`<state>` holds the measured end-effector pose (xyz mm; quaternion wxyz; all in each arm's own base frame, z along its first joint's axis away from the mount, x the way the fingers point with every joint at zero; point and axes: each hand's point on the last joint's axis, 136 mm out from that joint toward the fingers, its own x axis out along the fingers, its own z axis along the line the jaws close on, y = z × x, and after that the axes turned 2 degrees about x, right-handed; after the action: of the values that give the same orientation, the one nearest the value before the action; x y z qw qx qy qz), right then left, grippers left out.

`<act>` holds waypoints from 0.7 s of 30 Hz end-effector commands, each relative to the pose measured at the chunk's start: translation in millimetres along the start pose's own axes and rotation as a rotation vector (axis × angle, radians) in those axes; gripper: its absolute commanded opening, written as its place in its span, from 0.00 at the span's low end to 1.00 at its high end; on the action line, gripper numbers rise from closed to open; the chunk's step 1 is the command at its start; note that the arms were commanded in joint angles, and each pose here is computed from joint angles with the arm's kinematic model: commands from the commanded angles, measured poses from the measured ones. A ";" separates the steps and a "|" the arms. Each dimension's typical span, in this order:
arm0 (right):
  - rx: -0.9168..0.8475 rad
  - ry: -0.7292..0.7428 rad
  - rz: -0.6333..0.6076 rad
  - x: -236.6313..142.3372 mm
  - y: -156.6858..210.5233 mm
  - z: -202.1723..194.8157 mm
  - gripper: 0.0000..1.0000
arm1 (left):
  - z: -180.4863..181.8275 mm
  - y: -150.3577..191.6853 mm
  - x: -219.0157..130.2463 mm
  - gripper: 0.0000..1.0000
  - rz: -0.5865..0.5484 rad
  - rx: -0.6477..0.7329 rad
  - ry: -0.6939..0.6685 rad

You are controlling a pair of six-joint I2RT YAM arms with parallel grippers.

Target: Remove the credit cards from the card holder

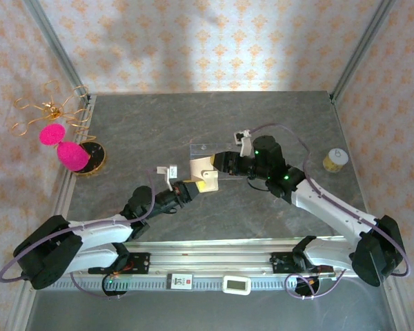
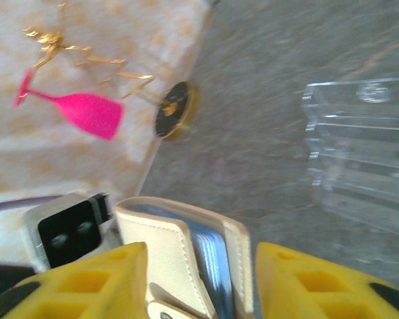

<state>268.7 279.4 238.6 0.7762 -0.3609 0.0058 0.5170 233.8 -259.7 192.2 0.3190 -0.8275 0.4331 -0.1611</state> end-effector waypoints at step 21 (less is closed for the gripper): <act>-0.104 0.388 -0.012 31.3 37.4 -25.7 0.56 | 13.3 -1.2 18.2 0.00 -0.004 0.161 -0.360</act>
<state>250.4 301.0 178.2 0.7326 -0.4803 0.1213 0.4668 249.0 -264.2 158.7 0.4541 -0.8111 0.3682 -0.0177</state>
